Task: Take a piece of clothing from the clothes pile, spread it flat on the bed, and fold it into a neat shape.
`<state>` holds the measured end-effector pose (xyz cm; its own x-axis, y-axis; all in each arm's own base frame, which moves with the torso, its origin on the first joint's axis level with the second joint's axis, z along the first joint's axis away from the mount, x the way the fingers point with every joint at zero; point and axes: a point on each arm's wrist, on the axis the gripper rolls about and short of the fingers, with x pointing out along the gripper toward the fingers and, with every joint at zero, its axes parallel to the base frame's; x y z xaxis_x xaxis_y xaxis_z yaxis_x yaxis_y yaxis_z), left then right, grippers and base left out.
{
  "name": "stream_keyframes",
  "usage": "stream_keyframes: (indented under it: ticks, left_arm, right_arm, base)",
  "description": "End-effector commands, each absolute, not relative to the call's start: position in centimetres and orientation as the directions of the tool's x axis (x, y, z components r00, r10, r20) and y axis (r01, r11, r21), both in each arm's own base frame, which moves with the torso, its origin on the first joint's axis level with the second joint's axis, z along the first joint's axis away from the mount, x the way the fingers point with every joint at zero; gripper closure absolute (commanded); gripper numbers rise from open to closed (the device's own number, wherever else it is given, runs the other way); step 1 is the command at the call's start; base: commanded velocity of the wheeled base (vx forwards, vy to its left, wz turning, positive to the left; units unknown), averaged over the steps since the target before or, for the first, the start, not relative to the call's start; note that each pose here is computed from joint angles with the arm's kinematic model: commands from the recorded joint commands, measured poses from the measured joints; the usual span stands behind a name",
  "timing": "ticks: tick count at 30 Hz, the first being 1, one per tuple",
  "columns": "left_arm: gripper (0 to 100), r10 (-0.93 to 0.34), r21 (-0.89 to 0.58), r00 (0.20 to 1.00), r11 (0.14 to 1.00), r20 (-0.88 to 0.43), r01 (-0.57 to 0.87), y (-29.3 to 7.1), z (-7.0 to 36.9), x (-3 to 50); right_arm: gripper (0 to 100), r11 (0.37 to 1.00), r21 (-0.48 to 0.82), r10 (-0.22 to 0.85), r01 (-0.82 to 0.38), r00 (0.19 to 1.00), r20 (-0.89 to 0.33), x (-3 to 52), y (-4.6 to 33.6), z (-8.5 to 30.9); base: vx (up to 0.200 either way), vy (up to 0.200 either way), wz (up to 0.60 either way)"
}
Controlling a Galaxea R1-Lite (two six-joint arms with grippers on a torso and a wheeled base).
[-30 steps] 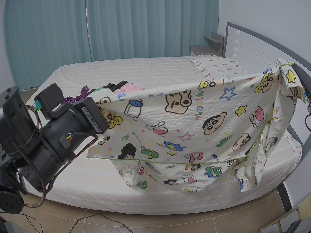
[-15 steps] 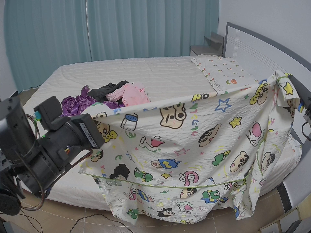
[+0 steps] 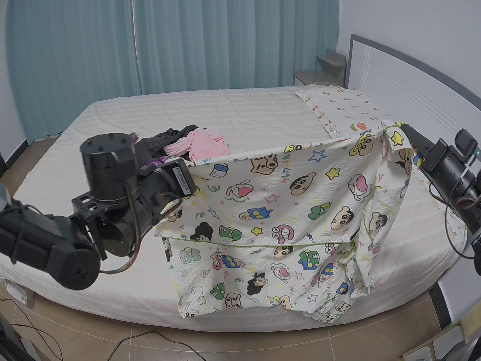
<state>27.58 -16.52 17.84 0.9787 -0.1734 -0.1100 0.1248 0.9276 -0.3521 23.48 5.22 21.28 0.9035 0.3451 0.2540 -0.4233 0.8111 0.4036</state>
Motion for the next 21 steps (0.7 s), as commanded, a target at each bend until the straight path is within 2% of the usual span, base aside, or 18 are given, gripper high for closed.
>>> stream_keyframes:
  ticks: [1, 11, 18, 21]
  left_arm:
    - [100, -0.15, -0.327, 0.972, 0.941, -0.182, 0.084, -18.0, 14.0, 32.3]
    - [100, -0.11, -0.32, 0.977, 0.946, -0.181, 0.047, -18.8, 12.1, 37.6]
    - [100, -0.095, -0.254, 0.952, 0.967, -0.29, 0.019, -19.4, 8.9, 41.4]
    - [100, -0.097, -0.248, 0.946, 0.968, -0.309, 0.018, -19.9, 7.6, 42.9]
  right_arm:
    - [100, 0.837, 0.42, 0.299, -0.35, 0.936, 0.184, 29.5, 4.9, 17.6]
    - [100, 0.849, 0.422, 0.268, -0.318, 0.947, 0.175, 33.9, 4.3, 15.8]
    - [100, 0.858, 0.43, 0.24, -0.281, 0.96, 0.147, 37.7, 4.0, 13.3]
    - [100, 0.86, 0.435, 0.238, -0.266, 0.964, 0.12, 38.9, 4.1, 11.9]
  base:
    - [0.2, 0.0, 0.0]
    - [0.2, 0.0, 0.0]
    - [0.2, 0.0, 0.0]
    - [0.0, 0.0, 0.0]
